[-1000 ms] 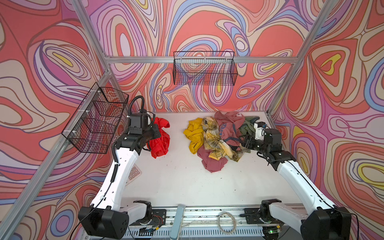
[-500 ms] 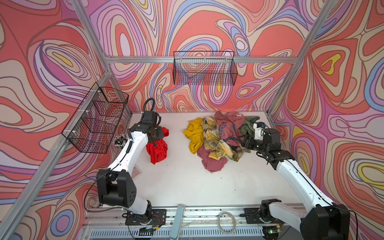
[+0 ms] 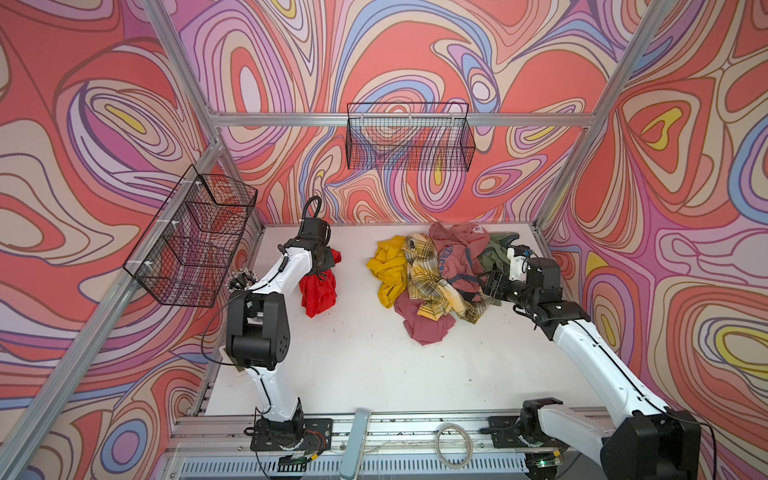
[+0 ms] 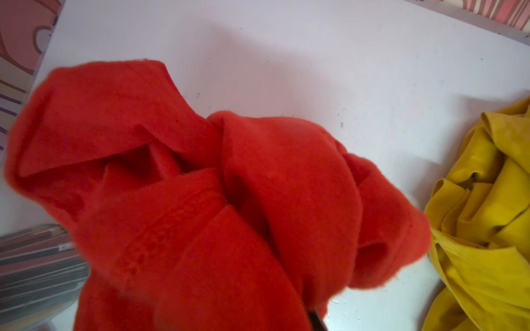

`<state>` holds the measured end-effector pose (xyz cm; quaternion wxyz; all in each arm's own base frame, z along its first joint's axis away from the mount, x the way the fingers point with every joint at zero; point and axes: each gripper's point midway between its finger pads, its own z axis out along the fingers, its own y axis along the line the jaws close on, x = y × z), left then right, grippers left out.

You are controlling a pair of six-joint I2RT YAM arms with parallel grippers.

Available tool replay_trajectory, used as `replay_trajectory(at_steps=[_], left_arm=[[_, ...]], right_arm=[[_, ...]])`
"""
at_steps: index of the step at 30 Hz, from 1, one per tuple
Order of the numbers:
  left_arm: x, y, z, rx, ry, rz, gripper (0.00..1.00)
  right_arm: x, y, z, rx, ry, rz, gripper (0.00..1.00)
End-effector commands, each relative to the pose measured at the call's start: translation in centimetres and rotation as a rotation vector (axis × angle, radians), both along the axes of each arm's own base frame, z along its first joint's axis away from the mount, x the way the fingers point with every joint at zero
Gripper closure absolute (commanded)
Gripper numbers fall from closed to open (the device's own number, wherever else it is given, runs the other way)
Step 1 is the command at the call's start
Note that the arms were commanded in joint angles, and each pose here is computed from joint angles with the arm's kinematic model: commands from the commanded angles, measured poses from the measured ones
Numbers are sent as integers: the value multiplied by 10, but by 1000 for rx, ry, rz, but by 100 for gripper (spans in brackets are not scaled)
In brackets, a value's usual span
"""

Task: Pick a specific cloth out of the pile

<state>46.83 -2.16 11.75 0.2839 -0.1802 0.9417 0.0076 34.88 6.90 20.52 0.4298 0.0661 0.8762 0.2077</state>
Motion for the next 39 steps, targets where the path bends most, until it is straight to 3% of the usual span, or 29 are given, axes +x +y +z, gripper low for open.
replay_trajectory(at_steps=[1, 11, 22, 25, 29, 35, 39], left_arm=[[-1, 8, -19, -8, -27, 68, 100], [-5, 8, -86, 12, 174, 77, 100], [22, 1, -90, 0, 184, 48, 100], [31, 0, -84, 6, 183, 34, 95], [32, -1, -80, 6, 189, 27, 84], [30, -7, -64, -29, 110, -2, 43], [35, -9, -36, -29, 44, -36, 30]], right_arm=[[-5, 0, -5, -8, 13, -2, 22], [-6, -3, -6, -37, 15, -2, 22], [-7, -1, -18, -41, 29, 14, 20], [-7, 0, -19, -36, 30, 16, 19], [-7, -1, -20, -36, 32, 14, 20], [1, -7, -23, -93, 6, 1, 14], [7, -9, -27, -123, 5, 11, 10]])
